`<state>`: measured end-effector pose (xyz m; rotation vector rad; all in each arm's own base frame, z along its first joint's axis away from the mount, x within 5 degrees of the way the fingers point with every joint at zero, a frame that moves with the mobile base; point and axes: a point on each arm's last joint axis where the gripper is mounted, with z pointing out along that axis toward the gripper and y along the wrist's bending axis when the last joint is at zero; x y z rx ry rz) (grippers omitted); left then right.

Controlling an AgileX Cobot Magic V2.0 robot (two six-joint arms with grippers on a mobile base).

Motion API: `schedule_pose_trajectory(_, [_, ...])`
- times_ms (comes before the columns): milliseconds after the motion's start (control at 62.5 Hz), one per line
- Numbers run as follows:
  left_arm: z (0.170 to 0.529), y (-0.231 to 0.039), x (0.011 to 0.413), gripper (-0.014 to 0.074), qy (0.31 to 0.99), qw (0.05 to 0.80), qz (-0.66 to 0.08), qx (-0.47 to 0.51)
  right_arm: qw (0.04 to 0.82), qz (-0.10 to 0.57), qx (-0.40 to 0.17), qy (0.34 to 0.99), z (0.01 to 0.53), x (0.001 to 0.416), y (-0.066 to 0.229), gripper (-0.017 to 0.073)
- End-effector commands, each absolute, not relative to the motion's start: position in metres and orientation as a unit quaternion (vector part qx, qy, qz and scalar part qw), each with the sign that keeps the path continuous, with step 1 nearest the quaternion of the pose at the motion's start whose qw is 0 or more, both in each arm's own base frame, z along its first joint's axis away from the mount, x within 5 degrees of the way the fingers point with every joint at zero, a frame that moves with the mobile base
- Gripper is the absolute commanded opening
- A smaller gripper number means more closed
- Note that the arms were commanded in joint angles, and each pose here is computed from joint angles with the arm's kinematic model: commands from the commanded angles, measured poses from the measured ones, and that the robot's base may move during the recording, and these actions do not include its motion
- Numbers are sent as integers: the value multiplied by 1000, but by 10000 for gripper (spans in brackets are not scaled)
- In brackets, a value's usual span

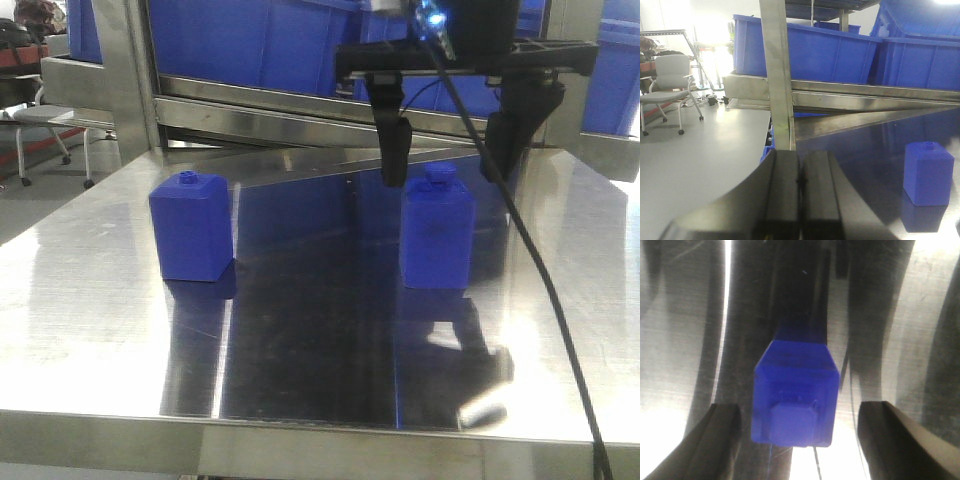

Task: Pick and sort blue part to right shelf
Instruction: 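Lower the right gripper onto the nearer blue bottle and close it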

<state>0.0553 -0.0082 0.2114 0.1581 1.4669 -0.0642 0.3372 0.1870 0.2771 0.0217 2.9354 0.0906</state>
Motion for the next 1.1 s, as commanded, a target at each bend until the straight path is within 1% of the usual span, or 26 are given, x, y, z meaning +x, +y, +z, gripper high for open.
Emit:
schedule_pose_trajectory(0, [212,-7,54,134,639,766,-31,65,141,43,14,989,302,336,184,562])
schedule_pose_trajectory(304, [212,-7,54,134,639,766,-31,65,129,36,14,991,280,347,190,562])
schedule_pose_trajectory(496, [212,-7,54,134,639,766,-31,65,123,34,29,991,271,351,192,557])
schedule_pose_trajectory(544, [212,-7,54,134,639,766,-31,65,122,34,29,991,270,351,192,535])
schedule_pose_trajectory(592, [212,-7,54,134,639,766,-31,65,122,34,29,991,270,351,192,494])
schedule_pose_trajectory(656, [212,-7,54,134,639,766,-31,65,122,34,29,991,270,351,192,400])
schedule_pose_trajectory(736, [212,-7,54,134,639,766,-31,65,125,36,30,991,270,351,192,318])
schedule_pose_trajectory(768, [212,-7,54,134,639,766,-31,65,125,36,30,991,270,351,192,308])
schedule_pose_trajectory(928, [212,-7,54,134,639,766,-31,65,130,39,30,990,275,350,192,312])
schedule_pose_trajectory(1089, [212,-7,54,134,639,766,-31,65,162,38,19,986,297,343,185,312])
